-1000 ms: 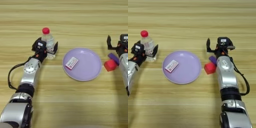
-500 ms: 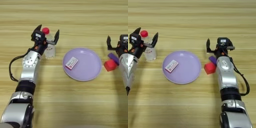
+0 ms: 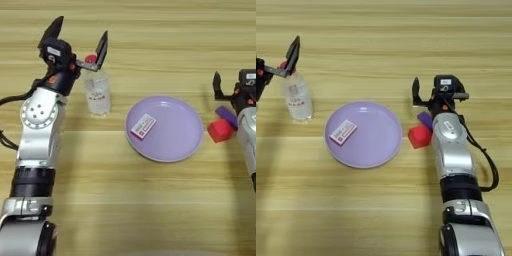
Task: Move the objects on the table
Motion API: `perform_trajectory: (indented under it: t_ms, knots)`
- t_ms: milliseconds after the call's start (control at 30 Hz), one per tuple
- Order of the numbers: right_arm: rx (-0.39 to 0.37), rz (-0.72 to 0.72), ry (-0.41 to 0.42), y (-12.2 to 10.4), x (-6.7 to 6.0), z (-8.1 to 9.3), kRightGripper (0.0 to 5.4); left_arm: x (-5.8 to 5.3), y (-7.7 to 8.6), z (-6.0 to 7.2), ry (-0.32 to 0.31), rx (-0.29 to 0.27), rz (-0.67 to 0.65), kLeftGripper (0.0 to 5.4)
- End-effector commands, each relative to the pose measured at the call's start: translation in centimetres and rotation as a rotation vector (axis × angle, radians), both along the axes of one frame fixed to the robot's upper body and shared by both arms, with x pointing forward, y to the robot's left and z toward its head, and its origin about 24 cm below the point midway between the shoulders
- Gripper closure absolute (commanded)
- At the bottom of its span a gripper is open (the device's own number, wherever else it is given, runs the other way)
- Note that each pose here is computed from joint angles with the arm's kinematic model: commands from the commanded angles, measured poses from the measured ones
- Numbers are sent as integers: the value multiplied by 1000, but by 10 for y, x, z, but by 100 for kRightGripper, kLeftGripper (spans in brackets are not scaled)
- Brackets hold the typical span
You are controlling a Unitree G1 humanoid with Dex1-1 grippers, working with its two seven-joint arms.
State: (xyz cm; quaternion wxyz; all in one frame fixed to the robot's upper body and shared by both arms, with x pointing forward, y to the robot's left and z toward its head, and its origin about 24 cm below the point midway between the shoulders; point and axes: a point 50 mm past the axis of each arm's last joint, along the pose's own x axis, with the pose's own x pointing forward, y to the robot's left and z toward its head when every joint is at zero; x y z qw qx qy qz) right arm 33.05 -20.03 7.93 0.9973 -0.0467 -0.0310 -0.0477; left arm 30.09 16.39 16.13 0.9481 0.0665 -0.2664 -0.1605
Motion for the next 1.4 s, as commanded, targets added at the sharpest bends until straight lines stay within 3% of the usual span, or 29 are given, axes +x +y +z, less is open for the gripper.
perform_trajectory:
  t_ms: [33,133,400,533,600,767,967,1200,1400]
  knots:
    - [4,-3,-6,2,2,3,0,-22,-29,-3,54,78,-135,2]
    - [6,-5,-9,2,3,4,0,-32,-45,-12,113,131,-210,2]
    - [12,-10,-16,3,2,5,0,-47,-68,-34,231,258,-311,2]
    - [14,-10,-16,4,3,5,0,-49,-78,-54,313,271,-341,2]
    - [14,-9,-16,5,3,5,0,-48,-82,-64,359,250,-349,2]
    - [15,-7,-16,5,3,5,0,-44,-92,-88,438,286,-356,2]
    - [17,-4,-17,5,3,5,0,-47,-106,-115,520,318,-399,2]
    - [22,-1,-22,7,3,6,0,-45,-109,-128,548,355,-386,2]
    - [22,0,-20,5,2,6,0,-43,-112,-125,529,390,-367,2]
